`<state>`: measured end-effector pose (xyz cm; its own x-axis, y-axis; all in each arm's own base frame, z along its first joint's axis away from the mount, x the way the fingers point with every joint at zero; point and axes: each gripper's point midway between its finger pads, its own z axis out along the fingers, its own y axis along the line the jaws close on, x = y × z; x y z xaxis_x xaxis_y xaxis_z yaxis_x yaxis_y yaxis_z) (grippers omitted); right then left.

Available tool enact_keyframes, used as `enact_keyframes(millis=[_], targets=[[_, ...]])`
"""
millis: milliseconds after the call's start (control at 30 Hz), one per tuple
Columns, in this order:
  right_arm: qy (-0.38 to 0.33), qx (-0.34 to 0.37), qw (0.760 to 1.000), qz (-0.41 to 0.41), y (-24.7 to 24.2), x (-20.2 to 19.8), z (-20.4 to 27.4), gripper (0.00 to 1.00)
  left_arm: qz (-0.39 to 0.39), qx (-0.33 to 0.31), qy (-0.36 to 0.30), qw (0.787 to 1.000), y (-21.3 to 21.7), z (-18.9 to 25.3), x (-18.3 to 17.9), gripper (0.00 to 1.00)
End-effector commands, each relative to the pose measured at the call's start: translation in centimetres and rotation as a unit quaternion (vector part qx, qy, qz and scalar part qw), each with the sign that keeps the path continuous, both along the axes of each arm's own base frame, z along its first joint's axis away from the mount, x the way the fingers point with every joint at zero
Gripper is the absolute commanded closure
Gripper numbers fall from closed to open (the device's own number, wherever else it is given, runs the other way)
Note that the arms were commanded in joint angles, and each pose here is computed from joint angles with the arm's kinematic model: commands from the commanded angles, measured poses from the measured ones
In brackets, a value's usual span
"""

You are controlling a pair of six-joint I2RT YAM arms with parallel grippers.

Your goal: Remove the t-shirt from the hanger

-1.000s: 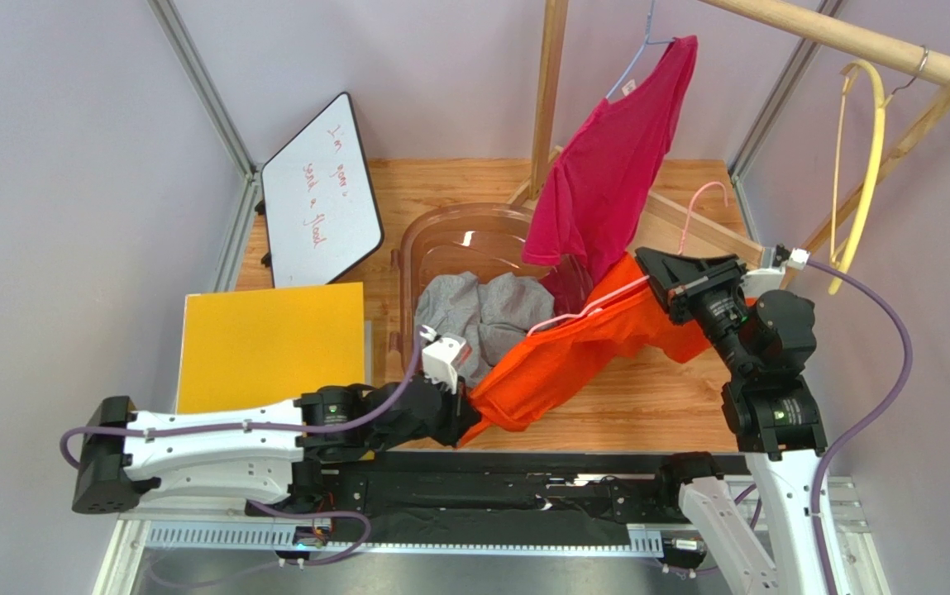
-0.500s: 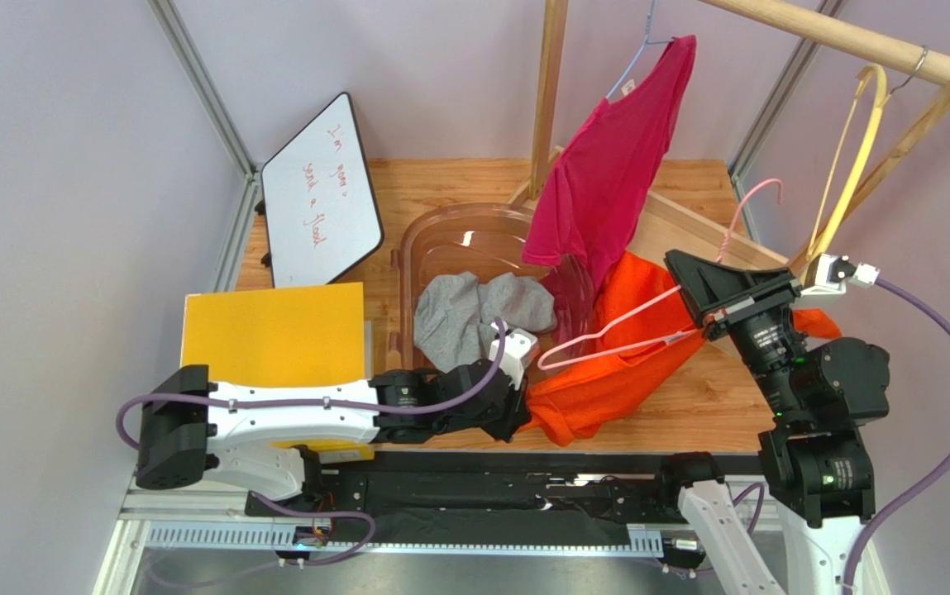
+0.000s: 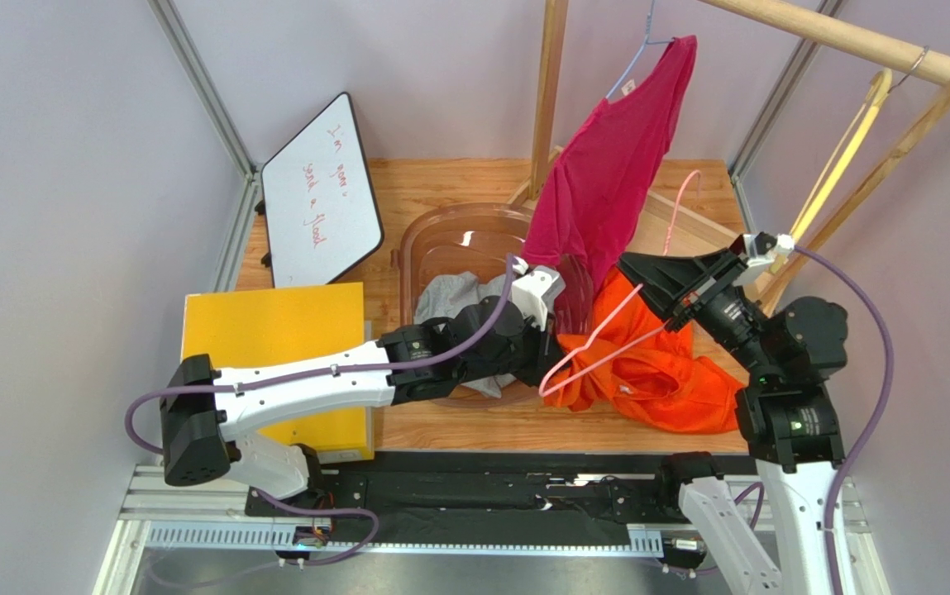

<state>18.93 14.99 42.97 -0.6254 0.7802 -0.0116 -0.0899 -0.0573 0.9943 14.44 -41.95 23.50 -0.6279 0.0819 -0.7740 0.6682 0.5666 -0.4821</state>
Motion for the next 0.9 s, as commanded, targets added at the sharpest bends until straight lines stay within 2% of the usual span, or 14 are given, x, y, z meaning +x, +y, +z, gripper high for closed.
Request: enact_keyframes(millis=[0,67,167,233,367,433,467,533,567,633,667,733,767,867], targets=[[-0.151,-0.043,0.988,0.012,0.1,-5.5,7.9,1.0,0.01,-0.039,-0.056,0.998,0.6,6.2,1.8,1.0],[-0.179,-0.076,0.981,-0.017,-0.5,-6.2,8.6,1.0,0.026,-0.04,-0.081,0.996,2.4,8.6,2.6,1.0],[-0.219,-0.109,0.967,-0.075,-2.0,-7.9,9.9,1.0,0.055,-0.068,-0.143,0.986,5.4,14.9,4.3,1.0],[-0.222,-0.123,0.961,-0.111,-3.0,-8.3,10.0,1.0,0.071,-0.072,-0.173,0.98,7.5,17.6,5.1,1.0],[-0.236,-0.156,0.949,-0.14,-3.9,-9.5,9.9,1.0,0.113,-0.106,-0.265,0.952,11.7,26.2,6.8,1.0],[-0.231,-0.162,0.949,-0.14,-4.0,-9.6,9.6,1.0,0.124,-0.105,-0.297,0.941,12.7,28.4,7.7,1.0],[-0.231,-0.167,0.948,-0.141,-4.0,-9.8,9.5,1.0,0.145,-0.124,-0.317,0.929,14.3,31.5,8.2,1.0],[-0.224,-0.175,0.948,-0.145,-4.2,-9.8,8.8,1.0,0.154,-0.107,-0.331,0.925,14.4,32.5,9.9,1.0],[-0.22,-0.177,0.948,-0.147,-4.2,-9.6,8.6,1.0,0.176,-0.127,-0.35,0.911,16.1,35.6,10.3,1.0],[-0.212,-0.185,0.948,-0.149,-4.3,-9.5,7.9,1.0,0.183,-0.12,-0.361,0.907,15.7,36.5,12.1,1.0],[-0.209,-0.188,0.948,-0.15,-4.4,-9.3,7.7,1.0,0.201,-0.138,-0.382,0.891,17.2,39.2,12.3,1.0],[-0.203,-0.192,0.948,-0.151,-4.4,-9.1,7.2,1.0,0.214,-0.133,-0.394,0.884,16.9,40.0,14.0,1.0],[-0.199,-0.193,0.949,-0.151,-4.5,-8.8,7.1,1.0,0.229,-0.145,-0.41,0.871,18.2,41.9,14.1,1.0],[-0.192,-0.199,0.949,-0.152,-4.5,-8.1,6.6,1.0,0.234,-0.154,-0.407,0.869,18.3,42.3,15.8,1.0]])
